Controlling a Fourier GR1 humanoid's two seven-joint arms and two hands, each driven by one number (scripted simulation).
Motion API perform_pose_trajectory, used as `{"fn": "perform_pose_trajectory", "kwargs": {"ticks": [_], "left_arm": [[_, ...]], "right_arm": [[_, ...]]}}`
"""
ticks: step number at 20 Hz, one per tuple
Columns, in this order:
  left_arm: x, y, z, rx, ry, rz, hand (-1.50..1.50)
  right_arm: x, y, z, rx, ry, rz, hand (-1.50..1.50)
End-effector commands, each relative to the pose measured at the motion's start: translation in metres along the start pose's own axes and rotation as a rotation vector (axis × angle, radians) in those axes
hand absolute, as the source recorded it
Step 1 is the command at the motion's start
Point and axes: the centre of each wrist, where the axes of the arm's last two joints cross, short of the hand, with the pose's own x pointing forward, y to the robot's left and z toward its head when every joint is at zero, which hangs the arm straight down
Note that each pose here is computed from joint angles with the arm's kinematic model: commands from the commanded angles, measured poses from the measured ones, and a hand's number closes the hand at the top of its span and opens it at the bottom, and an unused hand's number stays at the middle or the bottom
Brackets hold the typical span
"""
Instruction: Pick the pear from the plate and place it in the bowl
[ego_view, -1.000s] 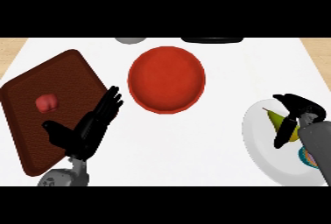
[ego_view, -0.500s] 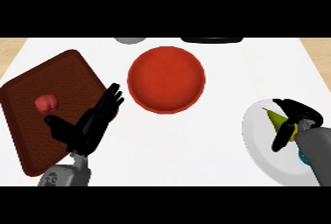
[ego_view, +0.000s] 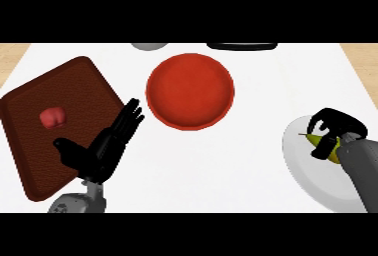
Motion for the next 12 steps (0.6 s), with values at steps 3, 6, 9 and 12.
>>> {"fn": "perform_pose_trajectory", "kwargs": {"ticks": [3, 6, 9, 12], "left_arm": [[-0.002, -0.003, -0.002, 0.001, 0.022, 0.001, 0.0], [0.003, 0.014, 0.008, 0.006, -0.006, 0.018, 0.0], [0.004, -0.003, -0.003, 0.002, -0.008, 0.005, 0.0], [-0.008, -0.005, -0.002, 0.004, 0.014, -0.007, 0.0]], "right_arm": [[0.0, 0.026, -0.003, 0.025, -0.061, 0.031, 1.5], [0.01, 0.028, -0.005, -0.022, -0.054, 0.042, 1.5], [0.023, 0.025, 0.001, -0.063, -0.062, 0.042, 1.5], [0.091, 0.034, 0.031, -0.154, -0.103, 0.096, 1.5]]}}
